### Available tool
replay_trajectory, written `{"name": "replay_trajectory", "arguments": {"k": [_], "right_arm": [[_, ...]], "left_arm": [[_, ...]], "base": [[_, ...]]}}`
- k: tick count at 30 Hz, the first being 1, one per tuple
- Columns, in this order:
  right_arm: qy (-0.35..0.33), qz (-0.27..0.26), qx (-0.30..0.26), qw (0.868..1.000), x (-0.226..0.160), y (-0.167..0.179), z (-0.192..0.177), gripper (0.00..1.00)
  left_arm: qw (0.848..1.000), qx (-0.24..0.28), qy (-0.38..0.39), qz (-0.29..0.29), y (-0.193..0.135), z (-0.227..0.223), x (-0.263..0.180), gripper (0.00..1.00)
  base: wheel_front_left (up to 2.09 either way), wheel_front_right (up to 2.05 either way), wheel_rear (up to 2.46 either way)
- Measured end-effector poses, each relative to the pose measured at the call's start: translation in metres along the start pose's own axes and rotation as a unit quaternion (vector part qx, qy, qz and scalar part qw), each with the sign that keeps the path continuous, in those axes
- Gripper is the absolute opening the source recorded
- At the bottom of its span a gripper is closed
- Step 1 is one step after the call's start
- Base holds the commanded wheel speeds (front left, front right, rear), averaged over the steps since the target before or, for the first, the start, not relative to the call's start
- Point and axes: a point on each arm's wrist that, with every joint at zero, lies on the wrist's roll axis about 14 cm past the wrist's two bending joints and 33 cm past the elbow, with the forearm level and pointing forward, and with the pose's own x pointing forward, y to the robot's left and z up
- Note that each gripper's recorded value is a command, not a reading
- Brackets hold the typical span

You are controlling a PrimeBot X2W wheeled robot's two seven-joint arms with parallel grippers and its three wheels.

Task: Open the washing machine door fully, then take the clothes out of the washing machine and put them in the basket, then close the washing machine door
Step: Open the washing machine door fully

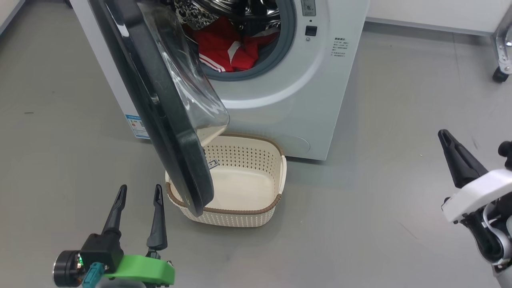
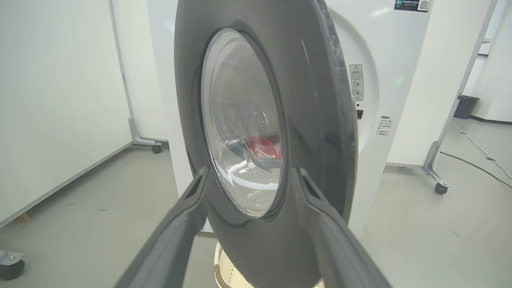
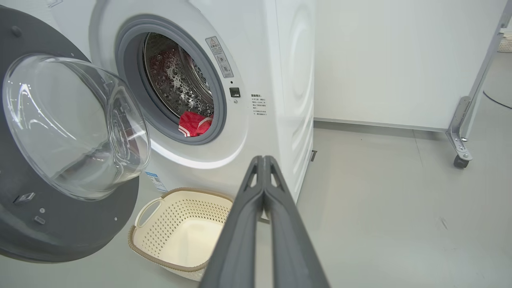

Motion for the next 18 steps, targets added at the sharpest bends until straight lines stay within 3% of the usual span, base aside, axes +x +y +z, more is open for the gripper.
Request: {"name": "replay_trajectory", "arguments": {"k": [18], "right_arm": [[-0.095,-0.075,0.021,0.992,-0.061,-0.017,-0.017,0.0]], "left_arm": [[1.0,-0.004,0.006,-0.017,-0.01,-0.004,-0.002,1.0]], "base": [[0.0,0.0,0.0]]}}
